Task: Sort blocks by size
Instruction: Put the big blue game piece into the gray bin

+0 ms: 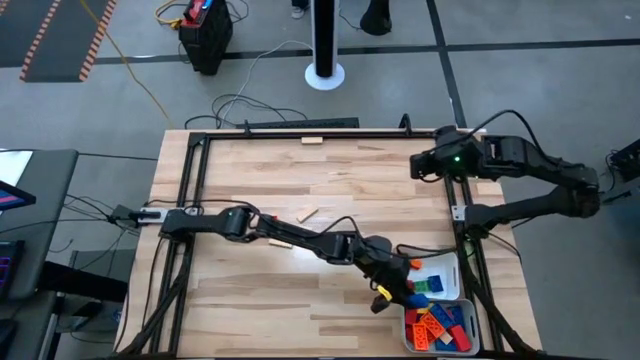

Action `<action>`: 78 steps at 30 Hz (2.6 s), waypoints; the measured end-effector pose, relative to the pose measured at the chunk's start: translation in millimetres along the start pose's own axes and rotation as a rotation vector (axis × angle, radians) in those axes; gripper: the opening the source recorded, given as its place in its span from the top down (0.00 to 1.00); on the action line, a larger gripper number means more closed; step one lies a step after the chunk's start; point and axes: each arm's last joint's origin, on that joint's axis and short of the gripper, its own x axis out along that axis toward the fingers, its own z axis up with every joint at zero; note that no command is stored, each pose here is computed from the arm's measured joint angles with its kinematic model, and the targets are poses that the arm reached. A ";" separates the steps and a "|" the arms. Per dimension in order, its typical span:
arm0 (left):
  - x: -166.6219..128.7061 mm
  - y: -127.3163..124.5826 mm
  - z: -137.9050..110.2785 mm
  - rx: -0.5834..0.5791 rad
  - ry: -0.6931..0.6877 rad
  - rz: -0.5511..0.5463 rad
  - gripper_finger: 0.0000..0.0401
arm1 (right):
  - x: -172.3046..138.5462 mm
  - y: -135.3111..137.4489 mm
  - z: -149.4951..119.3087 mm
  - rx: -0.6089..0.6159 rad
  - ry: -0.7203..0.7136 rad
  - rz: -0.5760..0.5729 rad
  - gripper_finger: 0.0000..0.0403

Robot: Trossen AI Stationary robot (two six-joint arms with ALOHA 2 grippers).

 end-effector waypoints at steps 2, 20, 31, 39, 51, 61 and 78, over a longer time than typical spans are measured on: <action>3.6 2.9 -2.2 -0.006 -0.004 -0.004 0.80 | -2.7 -1.2 0.4 0.005 -0.006 0.013 0.75; 13.4 -3.8 -18.9 0.199 0.024 0.070 0.67 | -15.3 -8.1 2.0 0.027 -0.038 0.057 0.75; -27.9 26.3 9.9 0.081 0.201 0.097 0.66 | -15.3 -8.1 2.0 0.026 -0.039 0.056 0.75; -75.6 -20.3 29.4 0.158 0.565 0.057 0.68 | -15.4 -8.4 1.6 -0.019 -0.037 0.053 0.75; -106.3 -79.2 -1.3 -0.048 0.716 0.137 0.76 | -15.4 -8.4 1.6 -0.130 -0.039 0.051 0.75; -102.0 -115.8 -79.0 -0.043 0.877 0.239 0.64 | -12.5 -4.6 -0.4 -0.062 -0.022 0.054 0.75; -72.2 -122.1 -111.2 0.075 0.749 0.371 0.25 | 13.5 34.2 -28.7 0.016 0.071 0.030 0.75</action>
